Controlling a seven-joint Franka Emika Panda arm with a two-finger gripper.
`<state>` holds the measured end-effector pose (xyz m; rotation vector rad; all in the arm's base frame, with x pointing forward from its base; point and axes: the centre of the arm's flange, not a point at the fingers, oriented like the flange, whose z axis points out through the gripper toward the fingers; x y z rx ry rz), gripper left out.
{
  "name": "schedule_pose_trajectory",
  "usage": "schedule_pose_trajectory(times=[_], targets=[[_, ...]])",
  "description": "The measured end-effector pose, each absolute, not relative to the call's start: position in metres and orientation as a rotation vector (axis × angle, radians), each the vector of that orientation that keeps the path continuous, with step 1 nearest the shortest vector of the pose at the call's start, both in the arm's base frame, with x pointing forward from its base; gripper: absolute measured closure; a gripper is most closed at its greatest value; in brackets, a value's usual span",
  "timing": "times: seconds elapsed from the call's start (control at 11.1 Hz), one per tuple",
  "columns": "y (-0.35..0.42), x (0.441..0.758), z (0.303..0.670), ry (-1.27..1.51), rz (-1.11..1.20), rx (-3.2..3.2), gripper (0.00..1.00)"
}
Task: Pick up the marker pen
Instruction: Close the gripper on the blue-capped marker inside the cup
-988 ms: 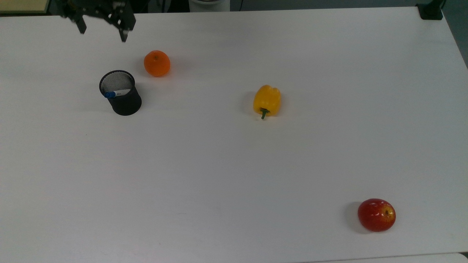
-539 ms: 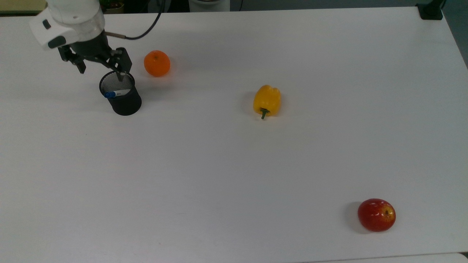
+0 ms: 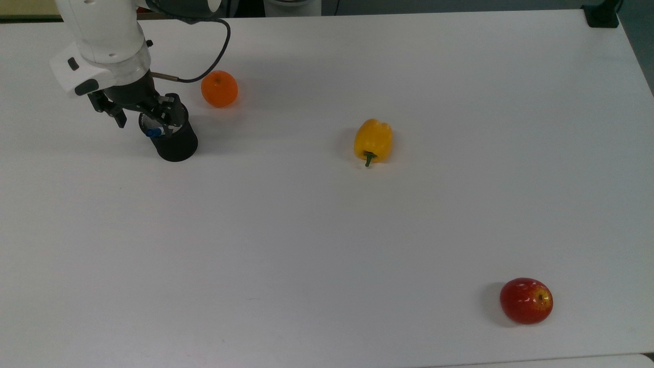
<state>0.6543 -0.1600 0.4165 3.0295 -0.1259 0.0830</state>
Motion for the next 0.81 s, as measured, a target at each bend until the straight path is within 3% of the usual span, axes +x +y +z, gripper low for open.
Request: schedule_pose_trajectory(times=[0.09,0.27,0.36,0.72,0.81], targets=[[-0.1599,0.655,0.4125,-0.125,0.076,3.031,0.25],[-0.1591,0.6561,0.4089,-0.122,0.074,3.032,0.33],[-0.1581,0.6564,0.4089,-0.12,0.075,3.033,0.49],[-0.1545,0.6573,0.4089,-0.112,0.076,3.035,0.72],[-0.1543,0.6573,0.4089,-0.111,0.076,3.035,0.73]])
